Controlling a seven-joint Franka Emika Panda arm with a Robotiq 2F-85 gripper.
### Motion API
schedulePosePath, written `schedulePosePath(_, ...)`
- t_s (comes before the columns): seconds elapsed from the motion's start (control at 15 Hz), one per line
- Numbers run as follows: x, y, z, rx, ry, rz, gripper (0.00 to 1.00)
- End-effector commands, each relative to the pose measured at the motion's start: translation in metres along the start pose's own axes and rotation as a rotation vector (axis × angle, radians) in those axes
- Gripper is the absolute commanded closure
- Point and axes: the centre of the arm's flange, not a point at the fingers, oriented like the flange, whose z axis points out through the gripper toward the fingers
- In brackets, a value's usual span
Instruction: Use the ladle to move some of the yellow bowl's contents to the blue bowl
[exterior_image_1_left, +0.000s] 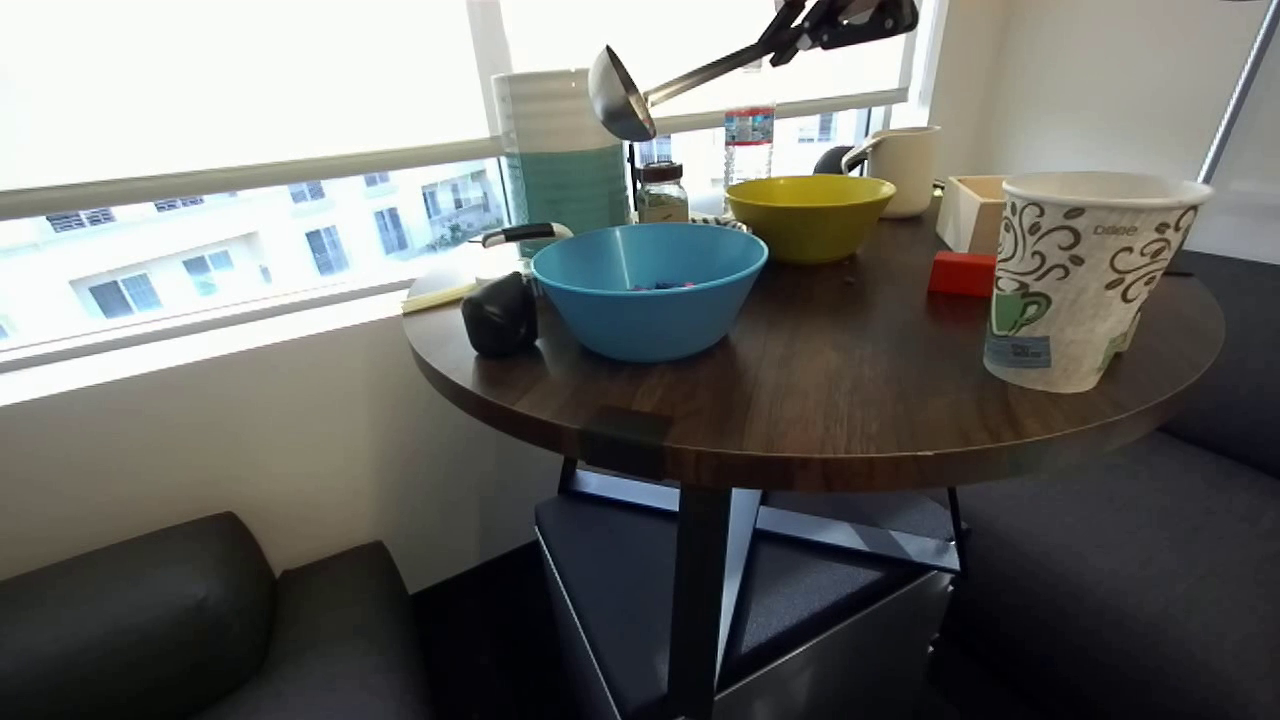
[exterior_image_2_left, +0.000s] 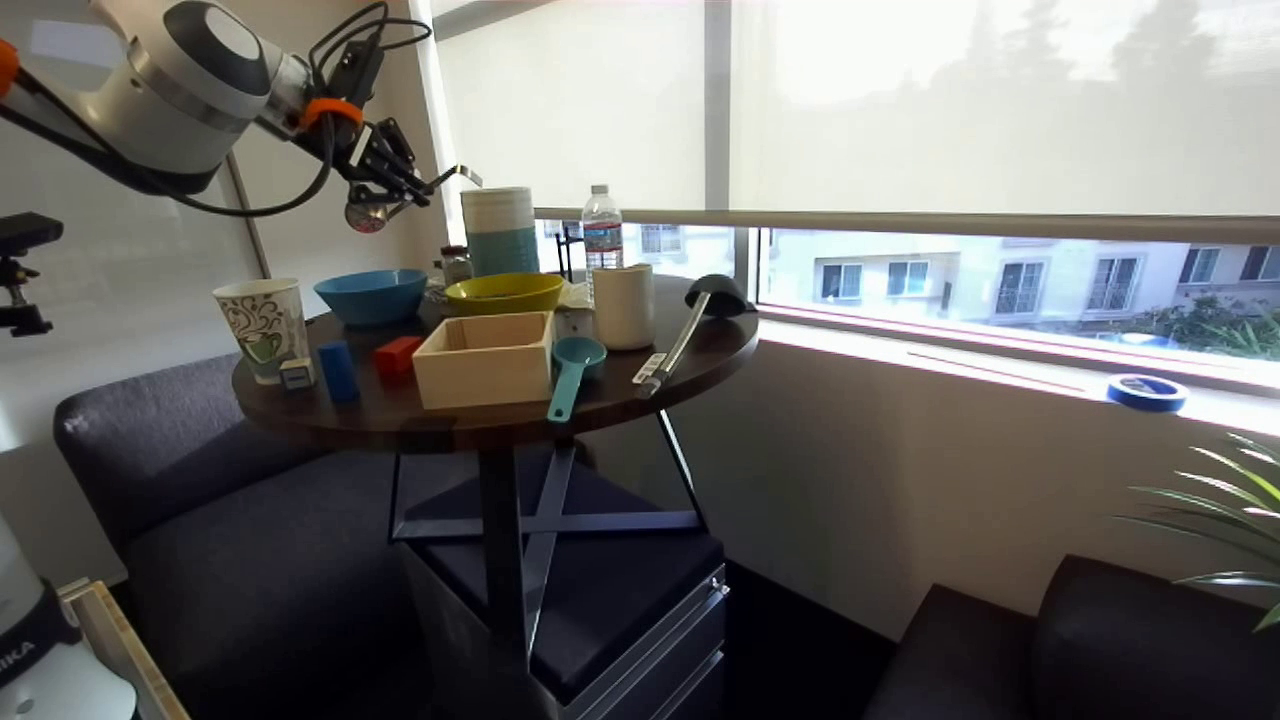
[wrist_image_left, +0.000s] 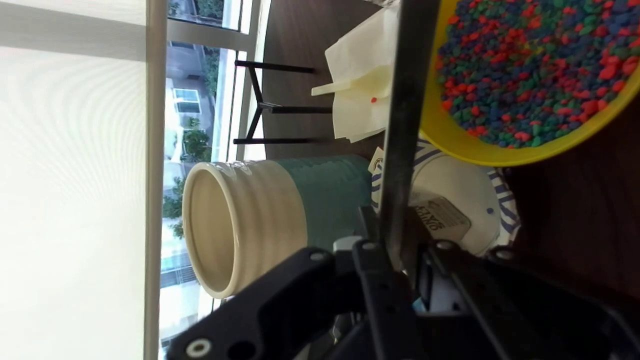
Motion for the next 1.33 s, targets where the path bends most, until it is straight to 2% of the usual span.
schedulePosePath(0.0,0.0,-0.001,0.001,-0.014,0.03,0.004,0.96)
schedulePosePath(0.47,-0.002,-0.007,0.006,-0.111,0.125,0.012,0.96)
schedulePosePath(1.27,-0.012,-0.016,0.011,-0.247,0.218,0.035,0.96)
